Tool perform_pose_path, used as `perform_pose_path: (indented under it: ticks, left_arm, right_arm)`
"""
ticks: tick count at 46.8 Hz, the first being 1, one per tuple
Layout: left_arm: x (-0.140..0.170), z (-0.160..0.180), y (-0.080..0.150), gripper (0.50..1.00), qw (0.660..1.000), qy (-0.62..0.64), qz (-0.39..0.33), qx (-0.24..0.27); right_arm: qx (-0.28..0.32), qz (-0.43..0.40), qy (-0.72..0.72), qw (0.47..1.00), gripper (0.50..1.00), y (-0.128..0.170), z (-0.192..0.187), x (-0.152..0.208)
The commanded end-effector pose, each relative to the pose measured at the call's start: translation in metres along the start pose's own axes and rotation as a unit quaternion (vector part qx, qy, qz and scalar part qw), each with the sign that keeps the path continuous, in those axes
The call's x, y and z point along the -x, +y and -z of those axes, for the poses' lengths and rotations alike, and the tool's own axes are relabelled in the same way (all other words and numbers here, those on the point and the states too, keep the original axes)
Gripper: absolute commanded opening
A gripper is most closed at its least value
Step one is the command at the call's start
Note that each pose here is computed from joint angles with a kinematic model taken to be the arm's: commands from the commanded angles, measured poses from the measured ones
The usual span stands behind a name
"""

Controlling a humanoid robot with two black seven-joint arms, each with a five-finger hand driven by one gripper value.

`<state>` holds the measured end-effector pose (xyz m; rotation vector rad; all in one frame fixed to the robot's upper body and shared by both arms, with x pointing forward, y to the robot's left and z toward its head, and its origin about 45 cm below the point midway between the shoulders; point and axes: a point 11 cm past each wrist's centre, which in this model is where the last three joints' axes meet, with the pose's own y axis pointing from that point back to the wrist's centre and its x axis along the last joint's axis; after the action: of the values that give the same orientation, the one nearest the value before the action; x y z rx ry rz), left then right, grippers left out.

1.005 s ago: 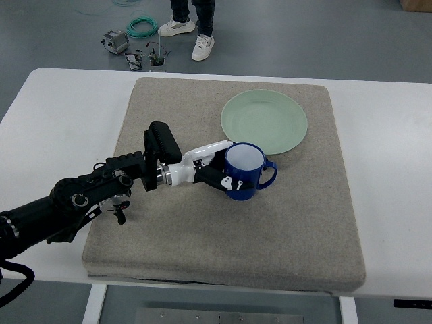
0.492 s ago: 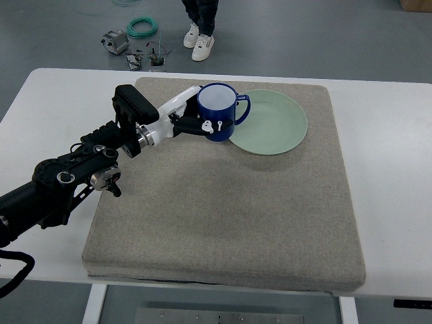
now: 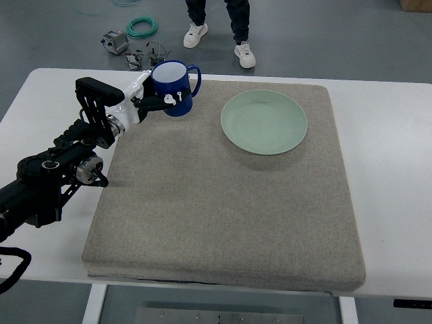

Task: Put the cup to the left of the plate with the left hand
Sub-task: 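Lift the blue mug and carry it past the plate toward the robot's left side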

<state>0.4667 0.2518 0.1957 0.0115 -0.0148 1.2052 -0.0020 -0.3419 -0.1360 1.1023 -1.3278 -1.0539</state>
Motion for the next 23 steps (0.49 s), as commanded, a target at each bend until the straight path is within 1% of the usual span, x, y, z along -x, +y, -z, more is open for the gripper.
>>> perform_pose_path:
  ticks: [1, 12, 23]
  left_arm:
    - [-0.009, 0.003, 0.002, 0.5, 1.0, 0.004, -0.015, -0.005]
    - [-0.034, 0.014, 0.011, 0.5, 0.998, -0.018, -0.059, -0.021]
    - [-0.037, 0.018, 0.015, 0.5, 0.997, -0.019, -0.065, -0.026]
  right_arm:
    - [0.0, 0.0, 0.0, 1.0, 0.934, 0.0, 0.0, 0.0]
    - [0.0, 0.0, 0.0, 1.0, 0.934, 0.0, 0.0, 0.0]
    - [0.0, 0.0, 0.0, 1.0, 0.934, 0.0, 0.0, 0.0]
